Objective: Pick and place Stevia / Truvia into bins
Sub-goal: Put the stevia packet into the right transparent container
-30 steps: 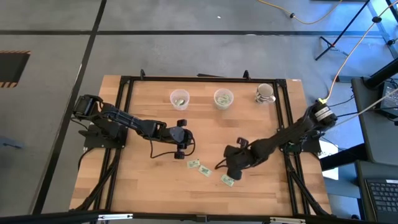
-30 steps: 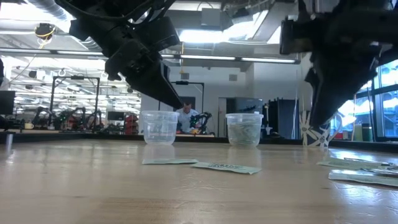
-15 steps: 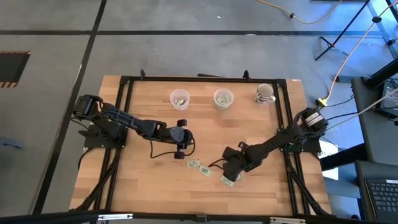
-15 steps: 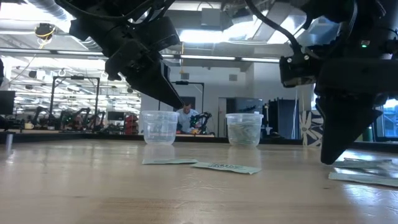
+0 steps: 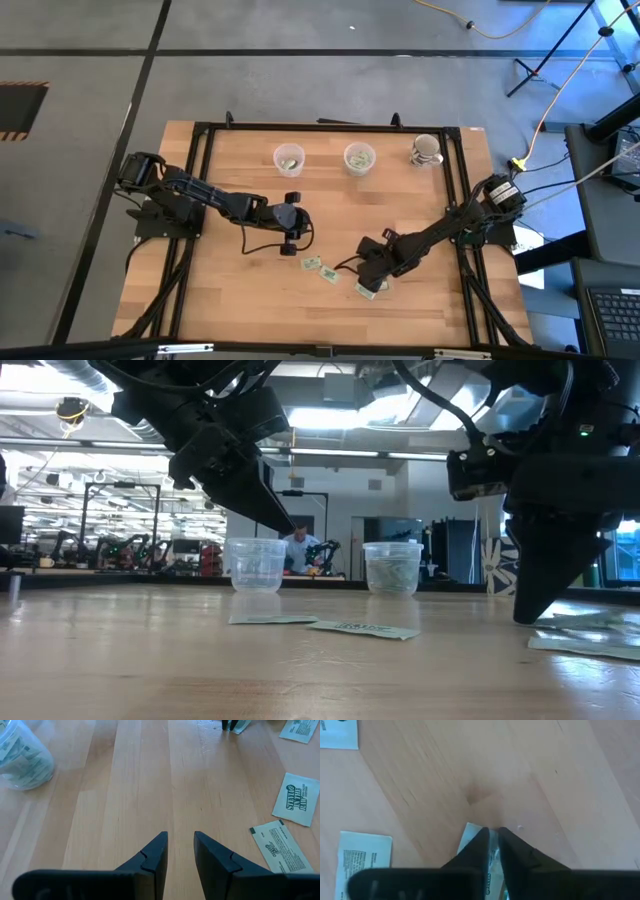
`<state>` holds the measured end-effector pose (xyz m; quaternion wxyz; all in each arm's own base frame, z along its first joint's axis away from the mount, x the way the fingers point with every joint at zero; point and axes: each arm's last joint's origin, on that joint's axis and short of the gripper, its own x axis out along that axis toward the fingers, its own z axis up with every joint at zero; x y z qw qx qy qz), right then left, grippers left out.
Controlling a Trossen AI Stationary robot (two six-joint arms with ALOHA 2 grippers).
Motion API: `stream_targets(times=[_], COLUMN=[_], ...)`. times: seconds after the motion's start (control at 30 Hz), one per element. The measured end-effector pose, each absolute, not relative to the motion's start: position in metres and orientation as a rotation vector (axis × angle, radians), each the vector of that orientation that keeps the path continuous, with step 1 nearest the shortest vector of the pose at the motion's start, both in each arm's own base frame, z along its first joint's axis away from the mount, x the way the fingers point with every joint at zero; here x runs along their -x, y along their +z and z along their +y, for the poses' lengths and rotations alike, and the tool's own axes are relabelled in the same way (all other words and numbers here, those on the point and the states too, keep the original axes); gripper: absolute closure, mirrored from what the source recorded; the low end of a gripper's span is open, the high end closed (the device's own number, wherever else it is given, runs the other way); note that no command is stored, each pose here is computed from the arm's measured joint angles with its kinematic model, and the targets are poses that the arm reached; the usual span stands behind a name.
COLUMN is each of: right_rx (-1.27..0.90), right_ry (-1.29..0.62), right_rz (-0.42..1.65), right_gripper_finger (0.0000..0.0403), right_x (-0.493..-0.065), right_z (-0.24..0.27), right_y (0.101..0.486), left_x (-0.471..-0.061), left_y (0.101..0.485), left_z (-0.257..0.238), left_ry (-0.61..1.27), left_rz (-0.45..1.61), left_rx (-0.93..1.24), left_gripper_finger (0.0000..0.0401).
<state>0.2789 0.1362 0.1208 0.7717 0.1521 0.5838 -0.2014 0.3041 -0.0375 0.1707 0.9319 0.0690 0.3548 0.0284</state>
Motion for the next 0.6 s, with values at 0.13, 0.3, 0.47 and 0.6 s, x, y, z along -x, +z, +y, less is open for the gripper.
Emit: stream_targets(times=[0.13, 0.3, 0.47, 0.6], right_rx=[-0.328, -0.322, -0.250, -0.223], right_ry=[-0.437, -0.435, -0.423, -0.390], right_rz=[1.269, 1.259, 1.259, 1.180], right_gripper_finger=[0.0396, 0.0398, 0.0401, 0.0401], right_x=[-0.279, -0.278, -0.279, -0.287], right_z=[0.136, 0.136, 0.134, 0.131], right_y=[0.120, 0.123, 0.140, 0.167], left_x=[-0.304, -0.304, -0.304, -0.304], left_y=[0.171, 0.171, 0.171, 0.171], left_z=[-0.038, -0.038, -0.038, -0.038], left_ry=[0.058, 0.058, 0.058, 0.058], left_rz=[0.726, 0.726, 0.726, 0.727], left_rx=[-0.141, -0.141, -0.141, -0.142], left_gripper_finger=[0.0313, 0.0313, 0.0313, 0.0313])
